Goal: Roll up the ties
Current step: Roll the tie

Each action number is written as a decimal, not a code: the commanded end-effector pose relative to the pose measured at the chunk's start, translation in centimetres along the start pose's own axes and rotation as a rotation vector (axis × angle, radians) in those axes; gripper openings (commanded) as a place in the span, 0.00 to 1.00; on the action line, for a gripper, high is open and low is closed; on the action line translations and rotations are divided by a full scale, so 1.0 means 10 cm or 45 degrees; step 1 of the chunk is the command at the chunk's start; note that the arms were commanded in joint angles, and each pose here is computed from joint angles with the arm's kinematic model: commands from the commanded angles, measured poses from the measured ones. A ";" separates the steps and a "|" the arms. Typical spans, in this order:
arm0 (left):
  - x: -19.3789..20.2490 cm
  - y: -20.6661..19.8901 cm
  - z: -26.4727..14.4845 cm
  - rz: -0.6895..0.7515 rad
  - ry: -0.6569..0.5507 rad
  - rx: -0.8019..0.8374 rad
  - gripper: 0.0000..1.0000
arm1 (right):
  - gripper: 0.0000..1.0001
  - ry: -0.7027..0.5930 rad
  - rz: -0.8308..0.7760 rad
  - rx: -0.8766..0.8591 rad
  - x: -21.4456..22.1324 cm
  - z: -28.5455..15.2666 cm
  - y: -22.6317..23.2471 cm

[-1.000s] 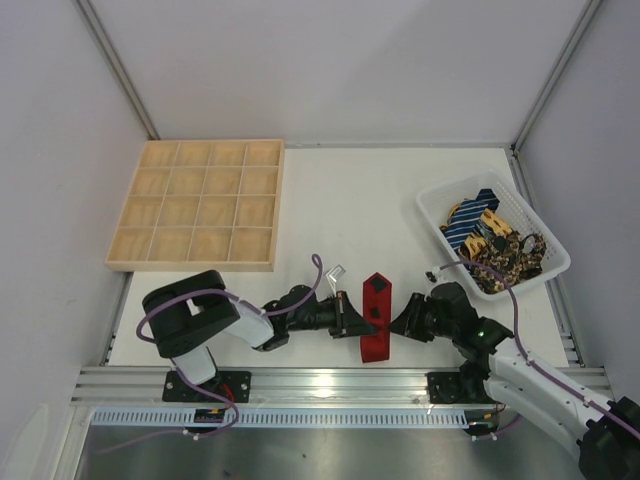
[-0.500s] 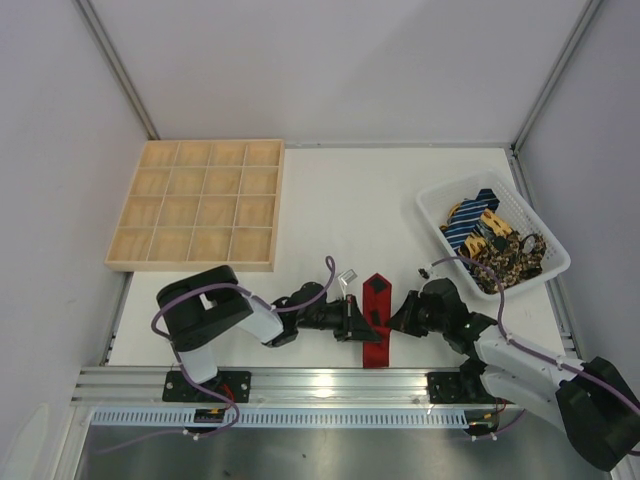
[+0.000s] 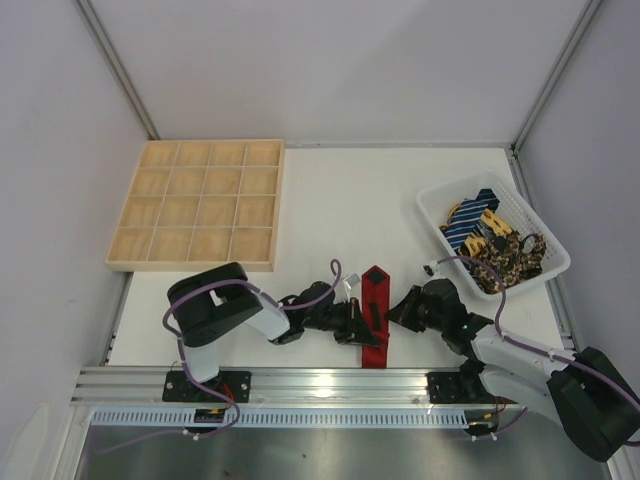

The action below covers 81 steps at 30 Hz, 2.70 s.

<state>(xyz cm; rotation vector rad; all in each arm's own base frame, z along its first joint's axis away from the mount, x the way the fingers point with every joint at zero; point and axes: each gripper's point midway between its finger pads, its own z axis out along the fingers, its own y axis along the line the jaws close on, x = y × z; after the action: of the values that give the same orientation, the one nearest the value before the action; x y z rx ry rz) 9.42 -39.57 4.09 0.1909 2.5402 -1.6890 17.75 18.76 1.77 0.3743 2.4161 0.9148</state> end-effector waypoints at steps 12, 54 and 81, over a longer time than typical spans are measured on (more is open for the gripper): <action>-0.03 0.32 0.10 -0.038 0.006 -0.159 0.00 | 0.00 -0.029 0.036 0.082 -0.05 0.12 -0.12; 0.02 0.99 -0.18 0.017 0.146 -0.456 0.00 | 0.60 -0.057 -1.065 -0.594 0.23 -0.64 0.96; 0.08 1.17 -0.30 0.092 0.283 -0.483 0.00 | 0.45 -0.350 -0.603 0.101 -0.05 -0.55 0.39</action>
<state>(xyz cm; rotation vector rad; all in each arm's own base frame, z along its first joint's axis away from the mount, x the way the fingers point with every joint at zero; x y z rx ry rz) 11.72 -37.82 1.19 0.4980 2.6566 -1.5703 13.90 21.09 8.92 -0.3123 2.1072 0.5690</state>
